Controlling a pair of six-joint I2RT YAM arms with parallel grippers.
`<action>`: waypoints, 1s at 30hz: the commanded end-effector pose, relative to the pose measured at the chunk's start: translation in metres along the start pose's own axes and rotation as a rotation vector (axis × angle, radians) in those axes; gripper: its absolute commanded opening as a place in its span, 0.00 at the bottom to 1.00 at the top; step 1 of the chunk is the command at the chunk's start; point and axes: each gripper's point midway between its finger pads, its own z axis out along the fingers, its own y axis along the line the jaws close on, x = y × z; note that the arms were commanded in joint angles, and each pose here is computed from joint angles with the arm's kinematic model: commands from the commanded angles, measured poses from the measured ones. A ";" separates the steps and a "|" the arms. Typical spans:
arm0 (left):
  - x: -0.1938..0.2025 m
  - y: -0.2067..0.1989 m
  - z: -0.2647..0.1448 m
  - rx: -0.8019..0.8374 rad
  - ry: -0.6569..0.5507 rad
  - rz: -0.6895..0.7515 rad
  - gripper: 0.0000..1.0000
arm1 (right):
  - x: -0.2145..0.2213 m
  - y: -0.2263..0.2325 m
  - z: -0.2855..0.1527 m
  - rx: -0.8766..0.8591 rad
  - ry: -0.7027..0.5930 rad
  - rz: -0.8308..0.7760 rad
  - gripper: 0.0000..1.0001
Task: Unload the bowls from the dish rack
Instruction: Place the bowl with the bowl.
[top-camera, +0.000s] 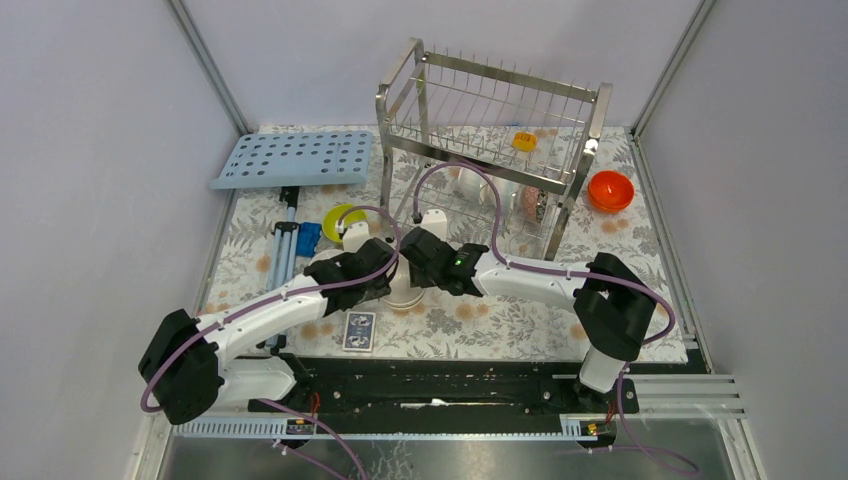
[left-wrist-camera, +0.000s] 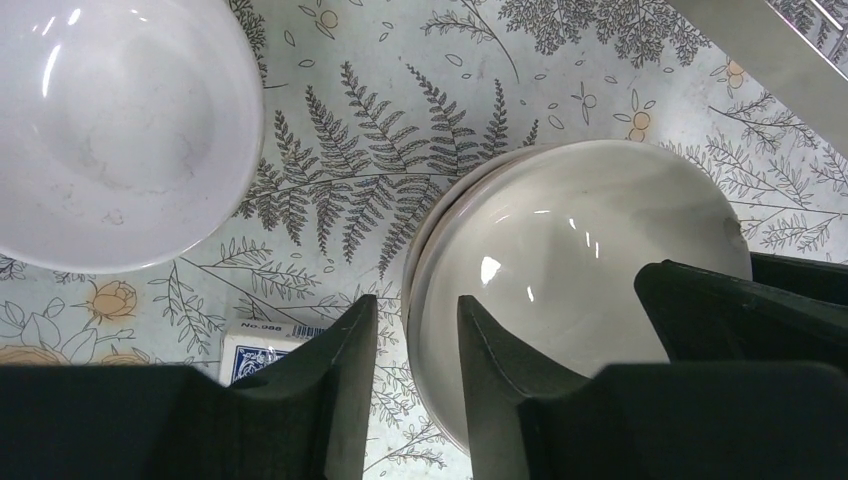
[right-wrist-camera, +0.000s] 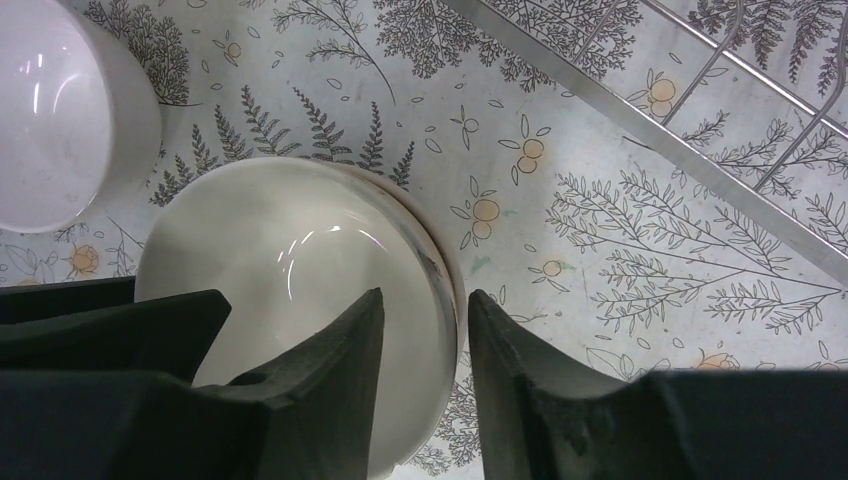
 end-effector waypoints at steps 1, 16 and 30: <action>-0.009 -0.004 -0.004 0.015 -0.024 -0.008 0.40 | -0.019 0.009 -0.012 -0.041 -0.041 0.053 0.46; -0.024 -0.010 -0.029 0.073 -0.046 -0.008 0.47 | -0.028 0.004 -0.048 -0.099 -0.070 0.076 0.57; -0.020 -0.009 -0.041 0.152 -0.053 -0.005 0.55 | -0.015 0.003 -0.052 -0.178 -0.078 0.109 0.54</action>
